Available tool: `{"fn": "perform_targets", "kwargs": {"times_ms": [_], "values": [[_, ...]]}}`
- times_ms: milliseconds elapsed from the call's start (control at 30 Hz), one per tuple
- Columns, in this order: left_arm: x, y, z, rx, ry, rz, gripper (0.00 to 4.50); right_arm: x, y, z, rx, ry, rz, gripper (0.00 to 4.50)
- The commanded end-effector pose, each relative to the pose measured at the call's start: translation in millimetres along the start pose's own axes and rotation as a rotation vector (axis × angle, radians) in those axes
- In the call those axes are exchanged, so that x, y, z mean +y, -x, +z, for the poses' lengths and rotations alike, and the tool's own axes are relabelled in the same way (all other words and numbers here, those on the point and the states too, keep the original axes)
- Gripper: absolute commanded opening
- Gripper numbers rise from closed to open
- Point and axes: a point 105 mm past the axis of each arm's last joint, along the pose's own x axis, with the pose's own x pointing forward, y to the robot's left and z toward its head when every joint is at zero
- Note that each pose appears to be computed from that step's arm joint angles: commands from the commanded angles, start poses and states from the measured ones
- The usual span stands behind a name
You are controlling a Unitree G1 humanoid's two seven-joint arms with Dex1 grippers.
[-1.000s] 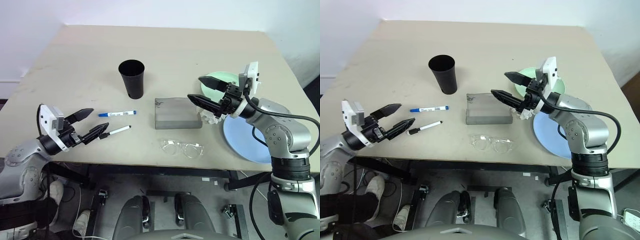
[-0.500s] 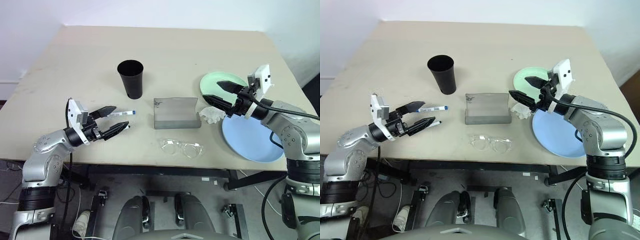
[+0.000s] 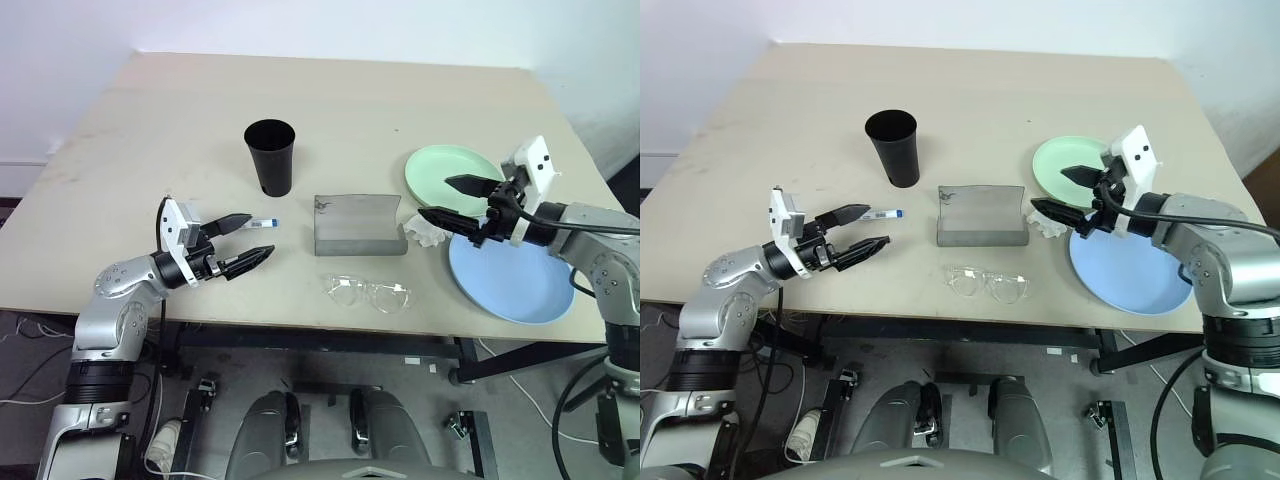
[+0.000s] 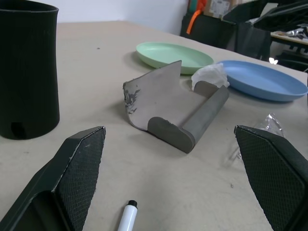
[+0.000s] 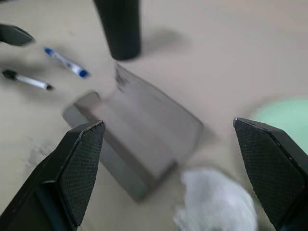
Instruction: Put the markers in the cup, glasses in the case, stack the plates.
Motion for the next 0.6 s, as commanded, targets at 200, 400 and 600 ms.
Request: {"fn": "perform_targets", "kwargs": {"times_ms": [200, 400, 600], "values": [[2, 8, -1, -0.028, -0.041, 0.023, 4.5, -74, 50, -19, 0.065, -0.064, -0.351, 4.49], [7, 8, -2, -0.039, -0.045, 0.042, 4.5, -101, 79, -30, 0.127, -0.108, -0.47, 4.49], [10, 3, -6, -0.053, -0.043, 0.043, 4.5, -122, 110, -65, 0.266, -0.171, -0.598, 4.49]]}}
